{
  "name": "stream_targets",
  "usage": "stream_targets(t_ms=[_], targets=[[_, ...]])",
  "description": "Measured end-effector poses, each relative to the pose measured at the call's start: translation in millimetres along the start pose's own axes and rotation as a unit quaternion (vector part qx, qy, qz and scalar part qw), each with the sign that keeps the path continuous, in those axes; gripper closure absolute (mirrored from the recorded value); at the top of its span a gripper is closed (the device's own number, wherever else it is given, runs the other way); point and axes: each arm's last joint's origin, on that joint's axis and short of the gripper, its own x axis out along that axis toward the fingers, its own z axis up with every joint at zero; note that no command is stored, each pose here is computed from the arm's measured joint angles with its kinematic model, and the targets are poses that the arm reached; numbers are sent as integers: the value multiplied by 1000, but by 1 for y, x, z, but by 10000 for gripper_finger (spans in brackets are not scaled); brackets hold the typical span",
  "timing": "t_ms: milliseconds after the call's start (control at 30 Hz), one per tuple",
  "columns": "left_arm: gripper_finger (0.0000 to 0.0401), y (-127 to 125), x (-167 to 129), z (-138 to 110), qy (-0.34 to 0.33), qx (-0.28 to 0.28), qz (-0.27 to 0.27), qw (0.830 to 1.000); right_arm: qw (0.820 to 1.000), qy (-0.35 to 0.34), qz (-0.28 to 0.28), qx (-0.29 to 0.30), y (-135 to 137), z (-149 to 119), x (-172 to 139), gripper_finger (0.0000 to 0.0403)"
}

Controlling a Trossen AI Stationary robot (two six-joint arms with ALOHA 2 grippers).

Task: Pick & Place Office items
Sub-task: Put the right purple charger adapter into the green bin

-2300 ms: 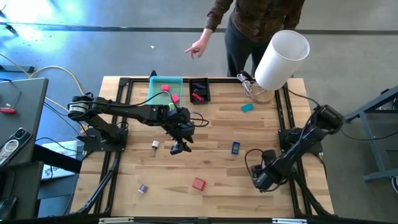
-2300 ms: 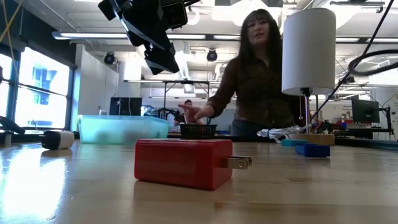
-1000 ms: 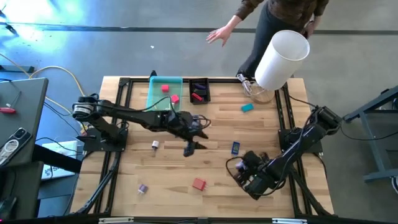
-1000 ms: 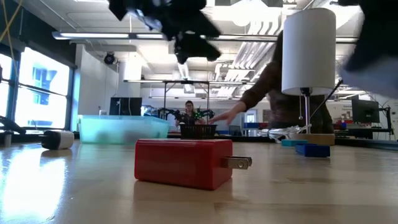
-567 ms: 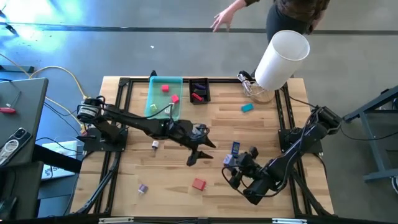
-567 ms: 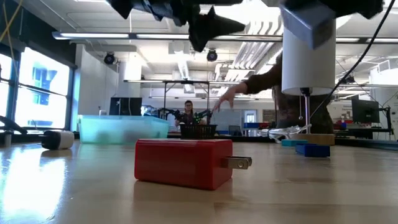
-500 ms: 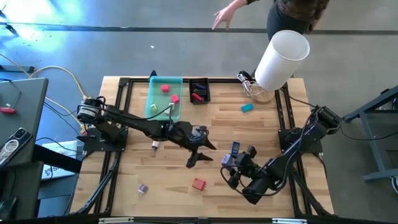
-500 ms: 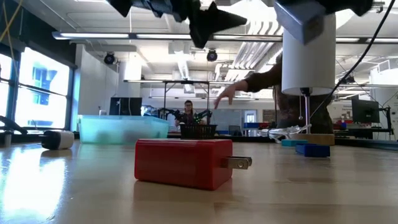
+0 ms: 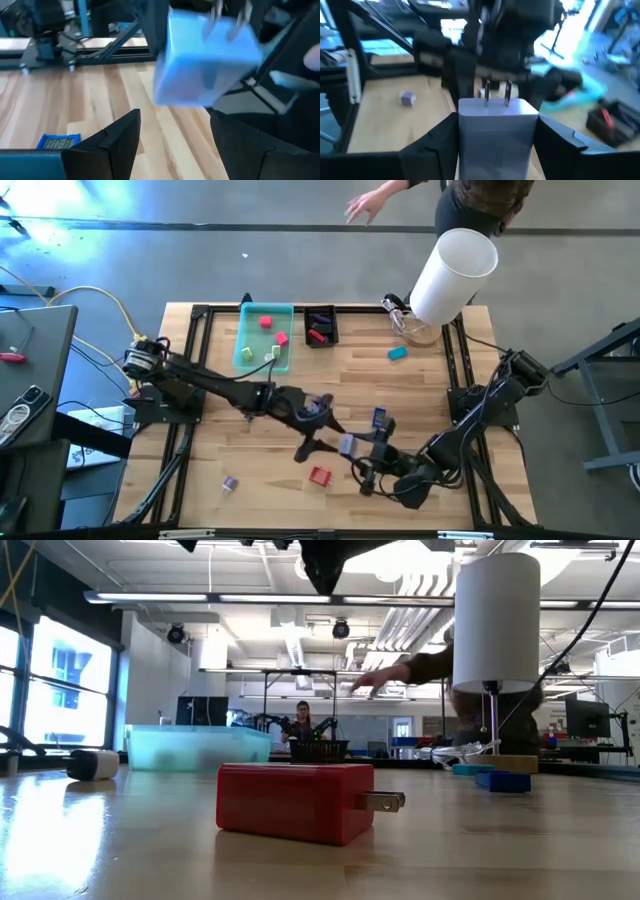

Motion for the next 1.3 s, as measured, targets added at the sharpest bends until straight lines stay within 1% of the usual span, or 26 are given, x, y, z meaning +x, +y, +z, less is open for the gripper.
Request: stream_targets(t_ms=[100,233,400,467,633,767,833,1033,1167,1300], targets=[[167,-11,2,0,-2,32,-15,999,999,-29,16,-21,6,8,-4,205],[167,-28,4,0,-14,72,-32,997,997,-58,23,-39,11,16,-9,205],[167,-40,5,3,-42,78,20,996,997,-66,21,-46,10,20,-7,205],[167,-44,5,6,-60,72,27,995,997,-67,16,-47,9,20,-5,205],[167,-45,4,9,-80,57,26,995,996,-70,10,-48,6,24,1,205],[167,-42,4,11,-94,46,52,993,995,-77,16,-55,5,28,2,205],[167,-41,3,13,-102,46,55,992,995,-78,14,-56,5,28,3,205],[167,-41,2,18,-129,64,64,988,995,-78,23,-52,5,29,2,205],[167,-41,2,18,-124,95,69,985,995,-73,42,-54,7,27,3,205],[167,-41,2,18,-124,96,69,985,995,-72,40,-55,6,27,5,205]])
